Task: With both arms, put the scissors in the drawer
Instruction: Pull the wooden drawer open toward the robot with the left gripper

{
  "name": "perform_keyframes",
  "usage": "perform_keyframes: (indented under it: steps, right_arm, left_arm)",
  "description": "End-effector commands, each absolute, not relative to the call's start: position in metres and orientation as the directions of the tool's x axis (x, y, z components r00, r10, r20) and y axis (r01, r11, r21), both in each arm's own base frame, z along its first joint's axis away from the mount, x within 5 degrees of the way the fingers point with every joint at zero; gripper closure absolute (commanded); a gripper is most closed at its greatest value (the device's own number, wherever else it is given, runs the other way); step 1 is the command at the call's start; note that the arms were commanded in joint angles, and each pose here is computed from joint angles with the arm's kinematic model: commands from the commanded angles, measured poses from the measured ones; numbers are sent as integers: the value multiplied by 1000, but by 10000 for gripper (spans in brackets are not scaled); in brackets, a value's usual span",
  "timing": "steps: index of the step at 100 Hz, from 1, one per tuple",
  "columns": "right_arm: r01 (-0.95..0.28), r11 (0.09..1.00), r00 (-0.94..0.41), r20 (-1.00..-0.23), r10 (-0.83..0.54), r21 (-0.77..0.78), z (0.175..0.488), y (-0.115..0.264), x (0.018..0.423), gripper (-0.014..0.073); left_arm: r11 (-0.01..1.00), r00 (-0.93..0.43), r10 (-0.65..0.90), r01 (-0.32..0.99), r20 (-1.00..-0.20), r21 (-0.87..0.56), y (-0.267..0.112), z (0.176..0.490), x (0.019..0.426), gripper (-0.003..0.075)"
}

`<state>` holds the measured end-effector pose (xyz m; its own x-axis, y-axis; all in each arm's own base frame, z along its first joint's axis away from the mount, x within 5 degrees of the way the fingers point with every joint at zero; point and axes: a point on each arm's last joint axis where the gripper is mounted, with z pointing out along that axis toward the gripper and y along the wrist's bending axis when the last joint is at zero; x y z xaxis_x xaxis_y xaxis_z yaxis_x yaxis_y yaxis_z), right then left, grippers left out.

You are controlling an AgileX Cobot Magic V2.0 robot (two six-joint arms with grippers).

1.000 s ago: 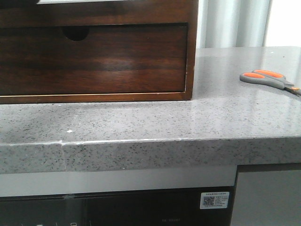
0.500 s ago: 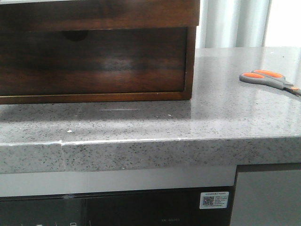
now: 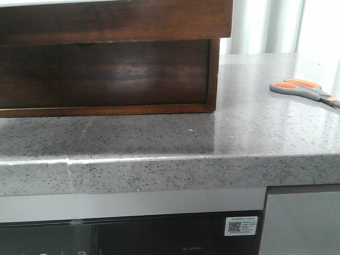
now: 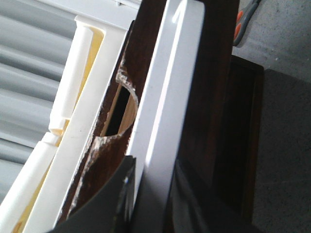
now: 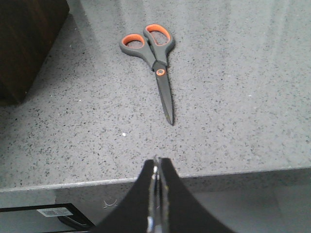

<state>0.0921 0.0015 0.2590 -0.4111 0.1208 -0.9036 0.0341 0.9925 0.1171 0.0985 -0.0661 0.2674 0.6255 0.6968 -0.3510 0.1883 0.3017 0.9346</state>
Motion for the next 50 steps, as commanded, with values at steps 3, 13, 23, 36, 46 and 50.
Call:
perform_keyframes:
  steps: [3,13,23,36,46,50]
  right_arm:
    - [30,993,-327,-938,116,112,275,1,96,701]
    - [30,993,-327,-938,116,112,275,1,96,701]
    - [30,993,-327,-938,116,112,275,1,96,701]
    - [30,993,-327,-938,116,112,275,1,96,701]
    - [31,993,-329,-937,116,112,275,1,96,701]
    - [31,993,-329,-937,116,112,275,1,96,701]
  left_arm:
    - [494,618,601,212,-508,843,-64,286,98,466]
    - [492,618,601,212,-506,844,-64,286,98,343]
    - [463,626,607,223,-490,858,-66,284,97,325]
    - [352,665,592,295,-456,888,-73,276,92,325]
    - [338,675,581,308,-454,889,-74,275,90,328]
    - [340,680,574,308,-455,889,-75,275,90,328]
